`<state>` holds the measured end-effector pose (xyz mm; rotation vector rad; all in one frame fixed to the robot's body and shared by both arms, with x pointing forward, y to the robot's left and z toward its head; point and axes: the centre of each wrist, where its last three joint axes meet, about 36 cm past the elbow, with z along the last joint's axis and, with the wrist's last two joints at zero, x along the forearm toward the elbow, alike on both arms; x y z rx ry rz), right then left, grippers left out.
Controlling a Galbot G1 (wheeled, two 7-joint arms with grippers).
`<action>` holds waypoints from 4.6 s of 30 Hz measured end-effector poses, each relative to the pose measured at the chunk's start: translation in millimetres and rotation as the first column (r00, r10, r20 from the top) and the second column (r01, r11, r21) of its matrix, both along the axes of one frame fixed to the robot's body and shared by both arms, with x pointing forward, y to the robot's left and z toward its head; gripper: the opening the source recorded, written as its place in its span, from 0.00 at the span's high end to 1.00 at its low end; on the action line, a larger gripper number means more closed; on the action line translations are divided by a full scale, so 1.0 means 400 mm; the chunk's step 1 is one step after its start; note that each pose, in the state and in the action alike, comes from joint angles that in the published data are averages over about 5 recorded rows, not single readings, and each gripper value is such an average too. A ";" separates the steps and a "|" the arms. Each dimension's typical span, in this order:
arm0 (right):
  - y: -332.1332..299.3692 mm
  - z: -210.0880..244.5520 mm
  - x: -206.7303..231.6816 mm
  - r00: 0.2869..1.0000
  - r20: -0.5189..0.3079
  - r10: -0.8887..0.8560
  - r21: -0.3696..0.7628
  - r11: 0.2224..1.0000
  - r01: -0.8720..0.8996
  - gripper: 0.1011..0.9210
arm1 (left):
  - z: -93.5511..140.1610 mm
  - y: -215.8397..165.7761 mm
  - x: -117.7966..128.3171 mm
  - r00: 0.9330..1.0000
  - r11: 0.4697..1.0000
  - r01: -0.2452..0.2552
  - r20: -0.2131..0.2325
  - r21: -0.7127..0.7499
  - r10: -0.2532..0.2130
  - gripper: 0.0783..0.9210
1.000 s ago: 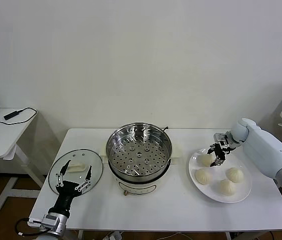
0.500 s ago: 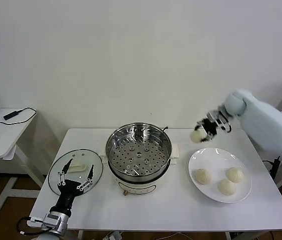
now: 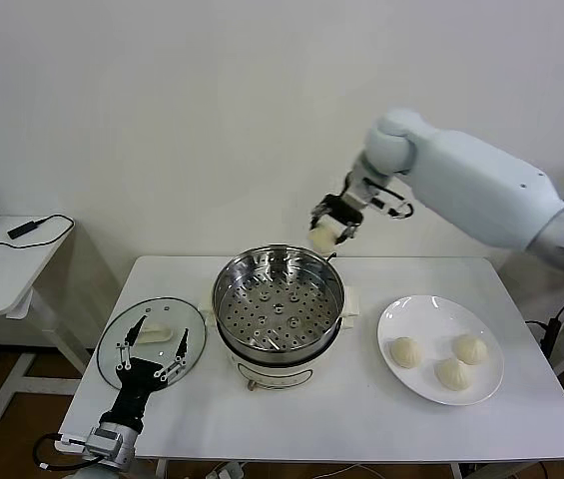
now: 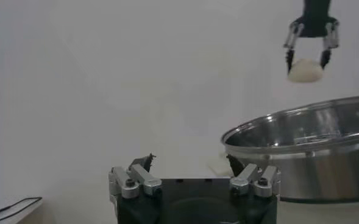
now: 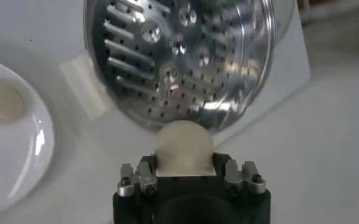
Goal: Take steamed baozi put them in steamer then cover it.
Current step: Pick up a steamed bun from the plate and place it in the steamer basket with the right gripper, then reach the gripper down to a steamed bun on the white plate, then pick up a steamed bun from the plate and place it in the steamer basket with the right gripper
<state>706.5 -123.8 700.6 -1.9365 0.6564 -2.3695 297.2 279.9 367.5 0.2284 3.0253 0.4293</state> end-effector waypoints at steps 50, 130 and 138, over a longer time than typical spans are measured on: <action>-0.135 -0.029 -0.007 0.930 -0.180 -0.321 0.041 0.942 0.333 0.12 | 0.008 0.015 -0.001 0.999 0.999 0.020 0.040 0.037 -0.021 0.12; -0.401 -0.071 -0.073 0.498 -0.382 -0.778 -0.056 0.557 0.828 0.34 | 0.039 0.009 0.006 0.998 1.000 -0.014 0.058 0.018 0.013 0.12; -0.152 0.079 -0.069 0.591 -0.362 -0.721 -0.041 0.646 0.762 0.35 | 0.028 0.004 0.010 0.998 1.000 -0.006 0.057 0.017 0.005 0.12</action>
